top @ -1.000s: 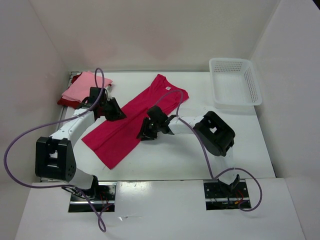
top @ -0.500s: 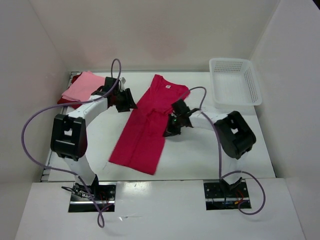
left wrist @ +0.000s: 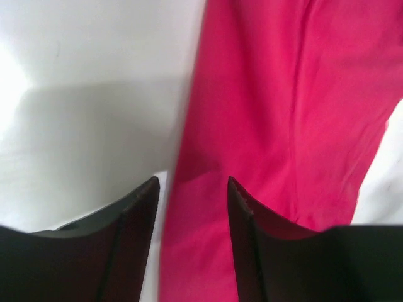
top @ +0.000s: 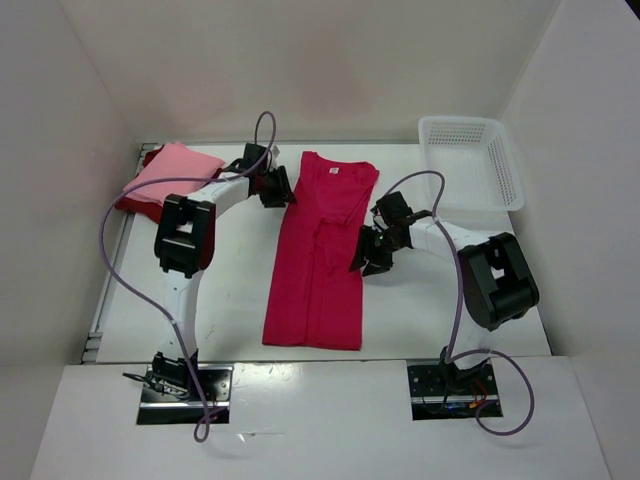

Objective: Fold and stack the t-shirts
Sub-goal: Rotate the tshirt 90 degrees

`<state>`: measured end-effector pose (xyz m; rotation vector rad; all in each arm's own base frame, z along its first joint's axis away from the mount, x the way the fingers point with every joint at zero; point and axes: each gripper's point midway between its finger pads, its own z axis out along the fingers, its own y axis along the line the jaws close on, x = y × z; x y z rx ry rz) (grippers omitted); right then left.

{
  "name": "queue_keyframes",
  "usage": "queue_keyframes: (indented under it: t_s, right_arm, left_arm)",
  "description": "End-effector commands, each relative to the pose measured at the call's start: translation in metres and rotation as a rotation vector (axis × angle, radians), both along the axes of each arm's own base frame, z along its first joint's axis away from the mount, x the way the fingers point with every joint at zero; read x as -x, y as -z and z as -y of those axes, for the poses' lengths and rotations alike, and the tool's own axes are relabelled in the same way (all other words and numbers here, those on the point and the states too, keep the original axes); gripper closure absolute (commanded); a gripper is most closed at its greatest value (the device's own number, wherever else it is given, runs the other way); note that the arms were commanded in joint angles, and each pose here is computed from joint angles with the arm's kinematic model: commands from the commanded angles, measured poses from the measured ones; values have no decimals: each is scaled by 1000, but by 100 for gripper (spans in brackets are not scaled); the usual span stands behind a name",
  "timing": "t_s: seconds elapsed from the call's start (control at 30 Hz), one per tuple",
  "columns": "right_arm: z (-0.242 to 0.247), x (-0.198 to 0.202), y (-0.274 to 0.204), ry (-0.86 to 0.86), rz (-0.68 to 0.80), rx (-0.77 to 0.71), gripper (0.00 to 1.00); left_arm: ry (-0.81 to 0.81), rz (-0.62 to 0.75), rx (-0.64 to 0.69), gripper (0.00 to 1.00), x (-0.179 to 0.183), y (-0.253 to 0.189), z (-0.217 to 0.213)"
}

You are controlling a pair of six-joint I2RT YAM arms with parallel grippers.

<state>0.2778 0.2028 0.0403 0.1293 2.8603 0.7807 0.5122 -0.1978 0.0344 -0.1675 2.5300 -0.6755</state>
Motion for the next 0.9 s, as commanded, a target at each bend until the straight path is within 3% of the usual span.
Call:
queue_keyframes:
  t_s: [0.0, 0.1, 0.13, 0.2, 0.27, 0.33, 0.47, 0.6, 0.63, 0.7, 0.73, 0.77, 0.83, 0.87]
  right_arm:
    - [-1, -7, -12, -4, 42, -24, 50]
    - [-6, -9, -9, -7, 21, -45, 50]
    - [-7, -12, -12, -7, 31, -49, 50]
    - [-7, -17, -15, -1, 48, -40, 50]
    - [-4, -22, -18, 10, 57, -43, 50]
    - [2, -27, -21, 31, 66, -46, 50]
    - [3, -30, -20, 27, 67, -51, 50]
    - [2, -28, -24, 23, 62, -59, 50]
    - [4, -23, -22, 31, 51, -58, 50]
    - [5, -11, -20, 47, 32, -72, 50]
    - [4, -8, -21, 51, 31, -86, 50]
    - [1, -4, -26, 49, 50, -99, 50]
    - [0, 17, -16, 61, 4, -97, 50]
    - [-3, 25, -15, 53, -5, -91, 50]
  left_arm:
    - [23, 71, 12, 51, -33, -6, 12]
    - [20, 51, 24, 70, -48, 12, 17]
    - [20, 62, 27, 85, -55, 14, 19]
    - [8, 64, 26, 94, -61, 17, 20]
    - [-51, 68, 68, 100, -73, 13, 7]
    - [-148, 35, 101, 100, -76, 19, -19]
    - [-231, 106, 105, 100, -91, -10, -44]
    - [-215, 144, 143, 62, -89, -31, -39]
    - [-215, 150, 145, 38, -85, -35, -40]
    - [-212, 174, 128, 16, -75, -53, -44]
    - [-213, 136, 102, 6, -59, -38, -48]
    - [-200, 161, 95, 0, -50, -54, -50]
    - [-188, 145, 78, 0, -29, -54, -54]
    - [-177, 166, 93, 0, -16, -75, -53]
